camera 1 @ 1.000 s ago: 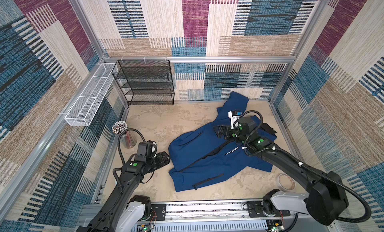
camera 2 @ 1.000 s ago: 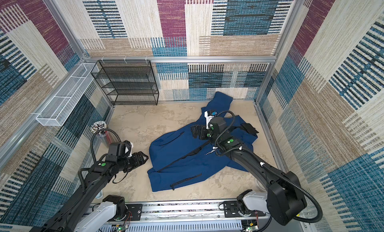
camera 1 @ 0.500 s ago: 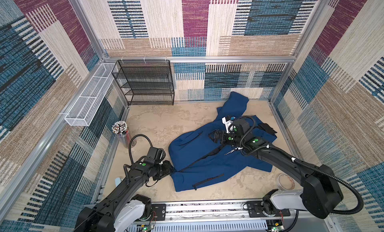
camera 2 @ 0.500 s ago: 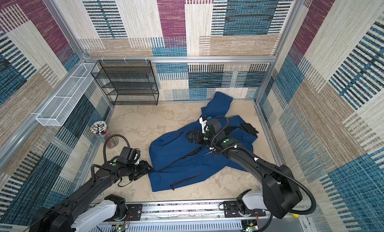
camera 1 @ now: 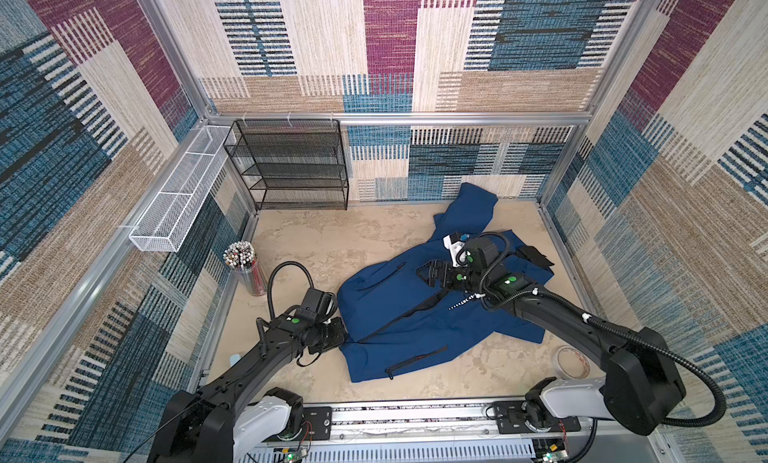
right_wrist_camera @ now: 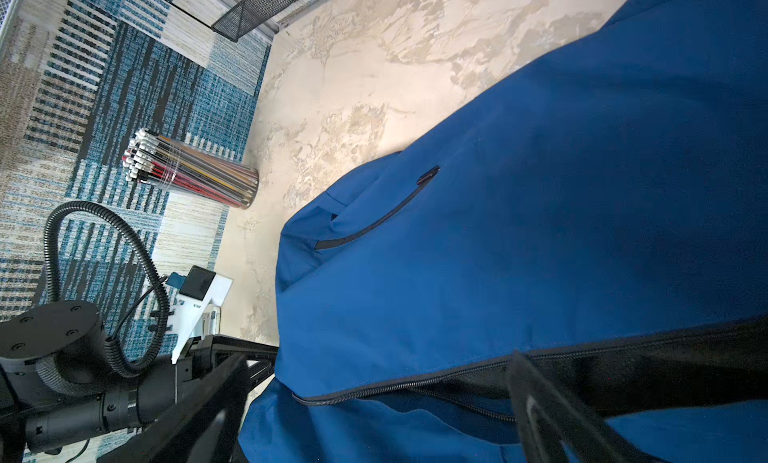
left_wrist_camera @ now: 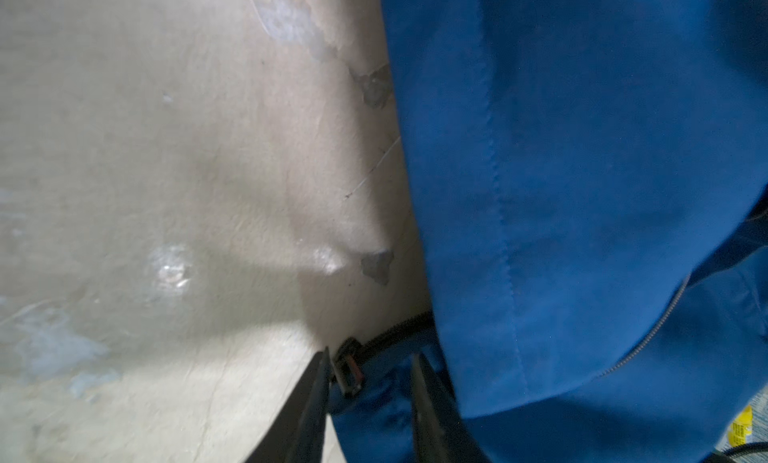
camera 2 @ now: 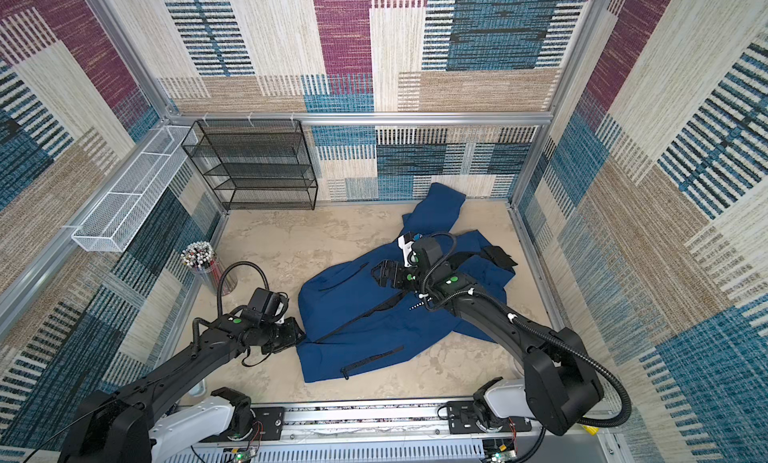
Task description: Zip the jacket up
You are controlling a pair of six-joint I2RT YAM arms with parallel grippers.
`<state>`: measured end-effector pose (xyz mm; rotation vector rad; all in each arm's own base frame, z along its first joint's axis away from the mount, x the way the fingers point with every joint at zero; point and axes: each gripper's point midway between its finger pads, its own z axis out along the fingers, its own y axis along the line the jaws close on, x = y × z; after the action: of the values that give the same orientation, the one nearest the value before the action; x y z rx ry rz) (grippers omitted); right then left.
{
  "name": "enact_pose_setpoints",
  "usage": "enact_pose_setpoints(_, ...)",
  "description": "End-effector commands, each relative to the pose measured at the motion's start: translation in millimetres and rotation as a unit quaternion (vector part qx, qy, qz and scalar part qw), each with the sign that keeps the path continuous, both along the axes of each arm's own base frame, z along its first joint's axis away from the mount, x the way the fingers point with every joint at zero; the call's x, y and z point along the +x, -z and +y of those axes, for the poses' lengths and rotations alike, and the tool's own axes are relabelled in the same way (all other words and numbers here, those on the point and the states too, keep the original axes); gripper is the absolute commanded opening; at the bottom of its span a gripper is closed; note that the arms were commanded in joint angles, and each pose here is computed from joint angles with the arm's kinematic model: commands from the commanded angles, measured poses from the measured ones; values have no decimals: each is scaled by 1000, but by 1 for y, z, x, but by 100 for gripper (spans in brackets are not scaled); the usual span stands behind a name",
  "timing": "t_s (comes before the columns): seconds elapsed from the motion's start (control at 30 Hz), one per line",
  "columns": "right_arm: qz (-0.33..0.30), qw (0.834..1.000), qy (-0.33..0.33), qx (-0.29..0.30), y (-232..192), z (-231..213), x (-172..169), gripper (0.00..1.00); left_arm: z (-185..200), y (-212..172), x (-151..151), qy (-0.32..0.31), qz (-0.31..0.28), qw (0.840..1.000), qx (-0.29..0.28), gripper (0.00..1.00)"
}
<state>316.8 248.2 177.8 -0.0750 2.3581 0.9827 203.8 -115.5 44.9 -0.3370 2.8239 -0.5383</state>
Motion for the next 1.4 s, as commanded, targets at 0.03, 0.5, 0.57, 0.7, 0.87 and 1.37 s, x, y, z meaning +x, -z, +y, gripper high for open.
enact_pose_setpoints(0.03,-6,1000,-8,7,-6,4,2,100,-3,0,5,14,-7,1000,7,32)
enact_pose_setpoints(0.5,20,1000,7,17,-8,0,-6,100,-32,-40,-7,71,-43,996,16,0)
enact_pose_setpoints(0.57,23,999,9,26,-10,-1,-11,100,-37,-49,-14,91,-50,994,24,0)
enact_pose_setpoints(0.7,33,999,-3,33,-13,-1,-21,100,-43,-70,-26,150,-75,983,68,0)
enact_pose_setpoints(0.87,50,998,-12,45,-18,-1,-32,100,-62,-84,-39,230,-105,962,100,0)
enact_pose_setpoints(1.37,79,990,-102,56,3,30,-45,97,-84,-115,-64,375,-198,892,157,0)
